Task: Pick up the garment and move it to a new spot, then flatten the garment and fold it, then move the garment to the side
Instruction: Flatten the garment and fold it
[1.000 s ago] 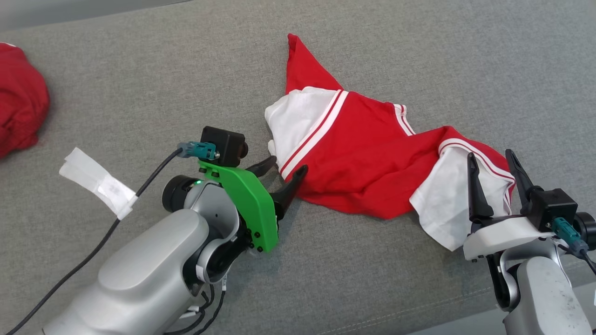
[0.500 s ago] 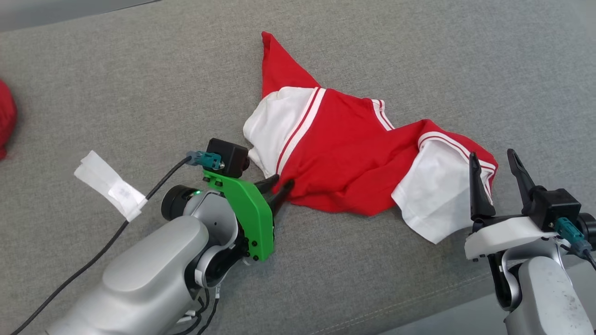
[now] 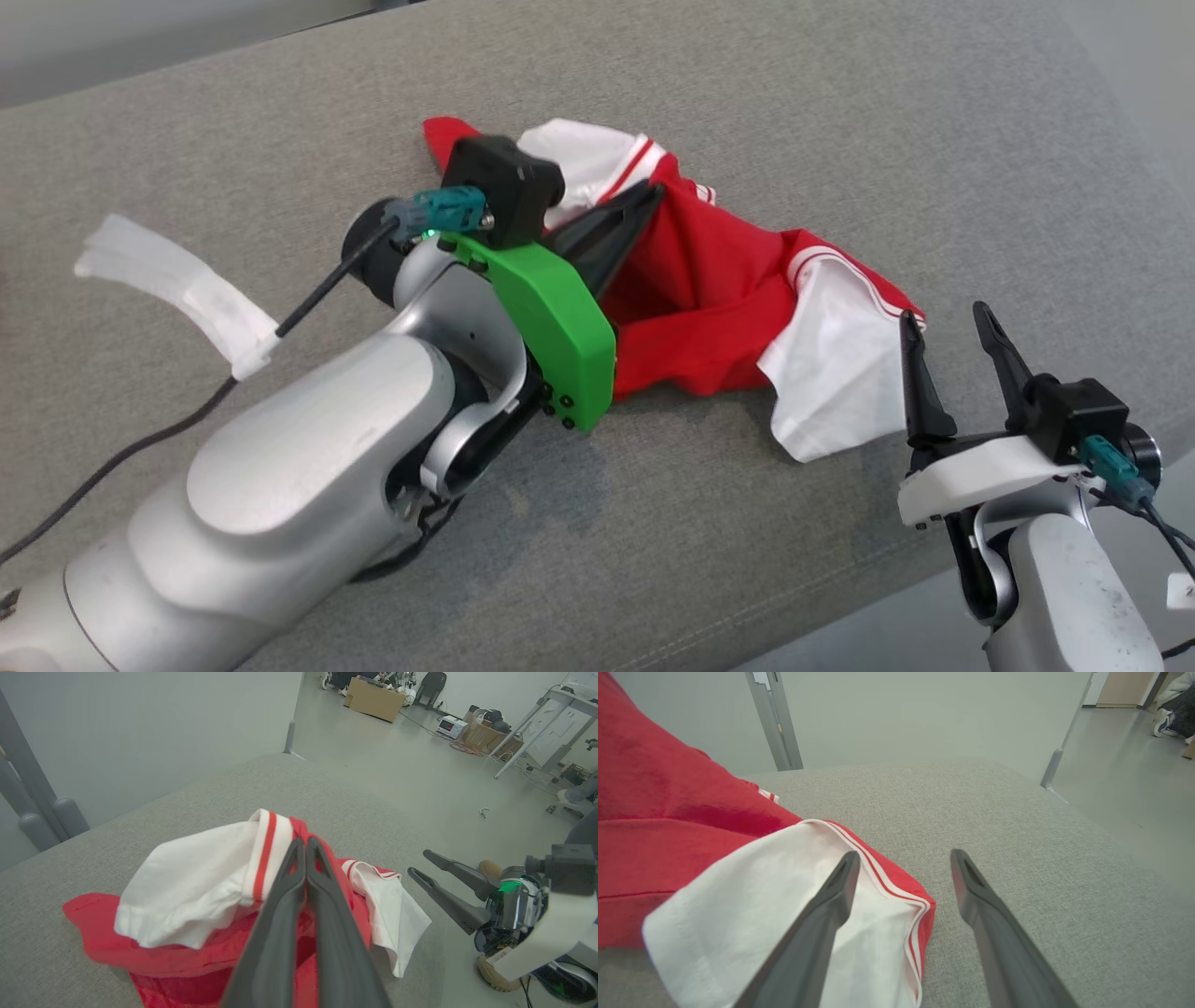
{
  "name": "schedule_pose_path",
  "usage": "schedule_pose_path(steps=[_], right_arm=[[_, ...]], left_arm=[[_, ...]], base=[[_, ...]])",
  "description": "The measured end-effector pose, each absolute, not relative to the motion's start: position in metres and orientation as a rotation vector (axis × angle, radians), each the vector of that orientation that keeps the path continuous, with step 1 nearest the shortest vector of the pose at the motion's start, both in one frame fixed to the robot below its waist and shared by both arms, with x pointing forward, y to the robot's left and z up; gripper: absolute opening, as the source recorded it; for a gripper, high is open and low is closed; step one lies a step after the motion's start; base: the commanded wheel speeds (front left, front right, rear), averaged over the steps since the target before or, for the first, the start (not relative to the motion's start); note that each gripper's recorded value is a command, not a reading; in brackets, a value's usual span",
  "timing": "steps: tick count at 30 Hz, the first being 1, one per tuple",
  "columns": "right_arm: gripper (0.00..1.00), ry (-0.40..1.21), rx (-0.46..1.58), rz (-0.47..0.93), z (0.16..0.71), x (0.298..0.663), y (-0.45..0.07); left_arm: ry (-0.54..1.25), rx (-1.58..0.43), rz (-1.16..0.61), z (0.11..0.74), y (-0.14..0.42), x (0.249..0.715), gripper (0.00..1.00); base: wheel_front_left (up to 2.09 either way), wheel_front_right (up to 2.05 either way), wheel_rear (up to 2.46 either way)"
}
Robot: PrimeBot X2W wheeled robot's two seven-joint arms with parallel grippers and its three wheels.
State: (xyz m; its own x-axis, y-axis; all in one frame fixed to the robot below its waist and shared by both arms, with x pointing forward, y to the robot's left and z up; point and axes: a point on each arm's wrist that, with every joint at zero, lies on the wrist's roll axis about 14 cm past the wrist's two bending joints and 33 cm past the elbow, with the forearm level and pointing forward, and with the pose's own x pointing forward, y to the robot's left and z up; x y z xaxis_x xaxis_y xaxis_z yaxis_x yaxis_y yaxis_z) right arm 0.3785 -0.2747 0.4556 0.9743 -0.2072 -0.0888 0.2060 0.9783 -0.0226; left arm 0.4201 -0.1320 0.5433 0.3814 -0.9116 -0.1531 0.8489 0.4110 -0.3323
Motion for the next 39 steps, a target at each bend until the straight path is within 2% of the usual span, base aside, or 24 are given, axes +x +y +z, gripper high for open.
schedule_pose_path(steps=[4, 9, 13, 15, 16, 21, 27, 33, 39], right_arm=[[1.0, 0.064, 0.013, -0.222, 0.466, 0.374, -0.278], [1.0, 0.093, 0.028, -0.371, 0.462, 0.329, -0.316], [1.0, 0.135, 0.027, -0.486, 0.454, 0.293, -0.341], [1.0, 0.147, 0.025, -0.506, 0.452, 0.289, -0.345], [1.0, 0.152, 0.025, -0.511, 0.451, 0.288, -0.346], [1.0, 0.179, 0.014, -0.486, 0.444, 0.297, -0.34], [1.0, 0.184, -0.027, -0.468, 0.443, 0.31, -0.342], [1.0, 0.188, -0.042, -0.409, 0.437, 0.33, -0.331], [1.0, 0.17, -0.047, -0.322, 0.435, 0.356, -0.309]], left_arm=[[0.235, -0.153, -1.121, 0.563, -0.151, 0.443, 0.0], [0.178, -0.024, -1.138, 0.553, -0.184, 0.47, 0.0], [0.073, -0.092, -1.214, 0.561, -0.218, 0.469, 0.02], [0.034, -0.156, -1.209, 0.558, -0.224, 0.476, 0.47], [0.026, -0.177, -1.202, 0.553, -0.224, 0.482, 0.98], [0.143, -0.171, -1.155, 0.502, -0.218, 0.497, 1.0], [0.264, -0.247, -1.124, 0.482, -0.2, 0.493, 1.0], [0.41, -0.313, -1.016, 0.446, -0.133, 0.476, 1.0], [0.483, -0.345, -0.913, 0.445, -0.074, 0.442, 1.0]], base=[[0.0, 0.0, 0.0], [0.0, 0.0, 0.0], [0.0, 0.0, 0.0], [0.0, 0.0, 0.0], [0.0, 0.0, 0.0], [0.0, 0.0, 0.0], [0.0, 0.0, 0.0], [0.0, 0.0, 0.0], [0.0, 0.0, 0.0]])
